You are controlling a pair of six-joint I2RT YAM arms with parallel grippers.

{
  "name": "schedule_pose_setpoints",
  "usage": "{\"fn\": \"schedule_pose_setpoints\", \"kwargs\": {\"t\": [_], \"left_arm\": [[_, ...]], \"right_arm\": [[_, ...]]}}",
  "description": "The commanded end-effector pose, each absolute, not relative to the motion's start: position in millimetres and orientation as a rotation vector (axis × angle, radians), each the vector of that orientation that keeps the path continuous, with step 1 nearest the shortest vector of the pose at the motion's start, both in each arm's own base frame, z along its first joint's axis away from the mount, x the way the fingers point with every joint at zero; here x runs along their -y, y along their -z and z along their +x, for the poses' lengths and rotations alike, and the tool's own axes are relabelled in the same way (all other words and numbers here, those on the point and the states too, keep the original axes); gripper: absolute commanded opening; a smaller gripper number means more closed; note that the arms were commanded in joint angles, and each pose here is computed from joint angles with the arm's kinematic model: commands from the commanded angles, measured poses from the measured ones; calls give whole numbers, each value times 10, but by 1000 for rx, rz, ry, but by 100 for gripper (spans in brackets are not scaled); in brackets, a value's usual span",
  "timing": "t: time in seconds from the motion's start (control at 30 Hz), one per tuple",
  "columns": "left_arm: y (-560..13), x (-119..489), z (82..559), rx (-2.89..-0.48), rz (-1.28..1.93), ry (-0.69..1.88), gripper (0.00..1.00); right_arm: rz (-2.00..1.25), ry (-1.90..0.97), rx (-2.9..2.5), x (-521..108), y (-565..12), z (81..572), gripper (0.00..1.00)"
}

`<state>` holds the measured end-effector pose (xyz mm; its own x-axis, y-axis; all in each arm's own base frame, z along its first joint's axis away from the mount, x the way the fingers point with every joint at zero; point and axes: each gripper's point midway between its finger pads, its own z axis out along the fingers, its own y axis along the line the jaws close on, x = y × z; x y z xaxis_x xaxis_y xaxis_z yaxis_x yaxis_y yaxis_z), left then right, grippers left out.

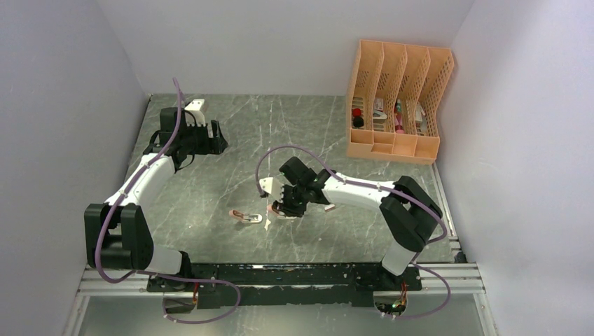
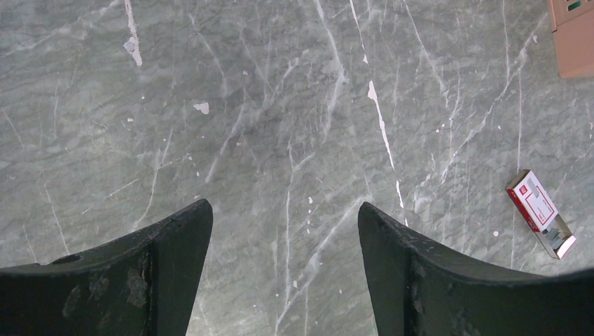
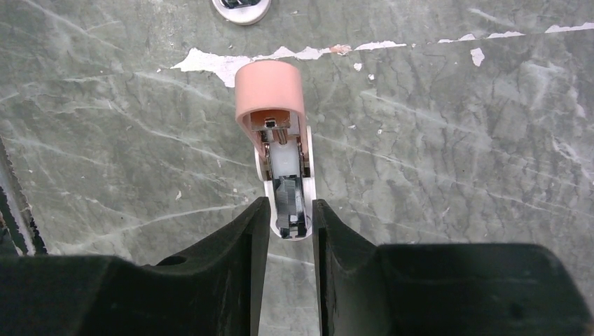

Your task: Load the staples into the stapler

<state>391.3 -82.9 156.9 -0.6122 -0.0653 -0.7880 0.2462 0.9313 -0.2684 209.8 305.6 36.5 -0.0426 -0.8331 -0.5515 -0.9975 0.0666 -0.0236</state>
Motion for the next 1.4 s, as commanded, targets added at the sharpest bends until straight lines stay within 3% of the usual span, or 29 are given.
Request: {"fn": "schedule_pose_setpoints", "kwargs": {"t": [0.0, 0.43, 1.07, 1.37], "left_arm": [[-1703, 827, 4000, -2155, 143, 424, 80], [-1708, 826, 3998, -2153, 144, 423, 80], [-1680, 833, 4007, -2159, 144, 428, 80], [-1723, 834, 4004, -2144, 147, 427, 80]], "right_arm": [[-1781, -544, -1866, -3103, -515, 2118, 33], [-1512, -517, -1729, -3192, -1005, 2426, 35], [-1693, -645, -1757, -3134, -587, 2081, 29], [-1737, -677, -1656, -3362, -590, 1916, 45]]}}
